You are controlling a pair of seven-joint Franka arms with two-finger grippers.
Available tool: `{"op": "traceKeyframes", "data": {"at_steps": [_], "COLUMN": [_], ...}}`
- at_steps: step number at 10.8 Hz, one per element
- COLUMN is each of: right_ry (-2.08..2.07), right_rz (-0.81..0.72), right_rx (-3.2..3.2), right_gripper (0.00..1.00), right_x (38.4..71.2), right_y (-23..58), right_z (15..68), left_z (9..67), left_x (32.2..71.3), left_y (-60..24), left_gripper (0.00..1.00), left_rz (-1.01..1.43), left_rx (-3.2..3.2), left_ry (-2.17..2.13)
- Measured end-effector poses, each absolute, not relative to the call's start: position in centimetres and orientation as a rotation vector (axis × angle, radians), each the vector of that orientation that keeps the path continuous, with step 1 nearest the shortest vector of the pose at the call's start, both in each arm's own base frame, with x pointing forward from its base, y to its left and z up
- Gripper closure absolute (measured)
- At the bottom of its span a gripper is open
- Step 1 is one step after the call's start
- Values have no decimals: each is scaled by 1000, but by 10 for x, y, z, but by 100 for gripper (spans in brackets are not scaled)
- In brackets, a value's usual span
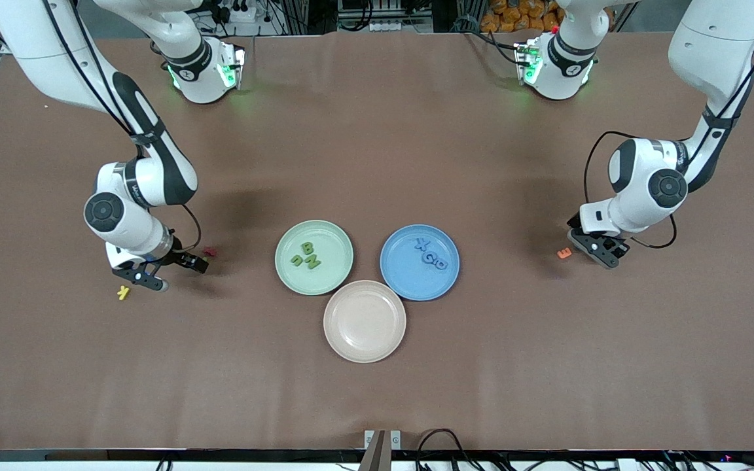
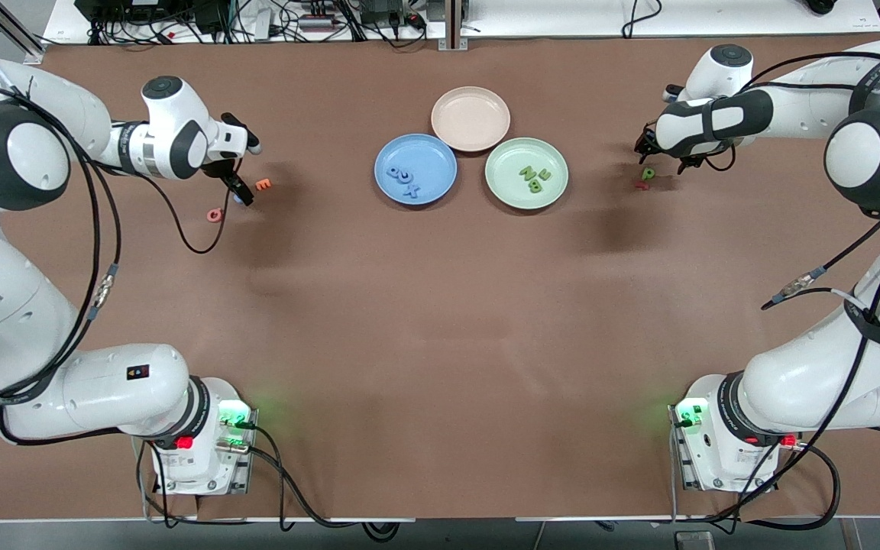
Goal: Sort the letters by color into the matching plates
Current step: 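Move both grippers back toward the green p and the blue E, then grasp the green p with the right gripper and blue E with the left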
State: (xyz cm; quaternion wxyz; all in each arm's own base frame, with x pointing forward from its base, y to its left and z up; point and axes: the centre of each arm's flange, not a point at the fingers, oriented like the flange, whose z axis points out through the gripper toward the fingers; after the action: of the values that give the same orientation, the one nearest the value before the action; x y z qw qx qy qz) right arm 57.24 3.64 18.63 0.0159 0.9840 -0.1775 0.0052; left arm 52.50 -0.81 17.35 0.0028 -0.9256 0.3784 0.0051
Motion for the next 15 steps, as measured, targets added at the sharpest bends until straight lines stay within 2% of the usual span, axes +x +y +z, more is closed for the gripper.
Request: {"op": "traceKeyframes", "data": {"at_steps": [1,5,9,12,15], "right_ry": [-552,-548,-545,-544,-543], "right_rz": [12,3,25,31,31], "right_rx": [3060,3061,3071,3073,3074], "right_gripper": [0,2,6,11,11], "right_x": [571,567,559,557,556], "right_y": [37,38,39,39,39], "right_z": [185,179,167,166,166], "left_z": [174,177,178,185,201], "left_x": [525,529,529,533,543], "left_y": [-8,-6,-13,-50,-69], "left_gripper": [16,71,73,73,73], "left_rz": [13,-4,-8,-45,-28], "left_rx": [-2920,-2944,-2968,-3013,-3034], "left_ry": [1151,1084,1032,960,910]}}
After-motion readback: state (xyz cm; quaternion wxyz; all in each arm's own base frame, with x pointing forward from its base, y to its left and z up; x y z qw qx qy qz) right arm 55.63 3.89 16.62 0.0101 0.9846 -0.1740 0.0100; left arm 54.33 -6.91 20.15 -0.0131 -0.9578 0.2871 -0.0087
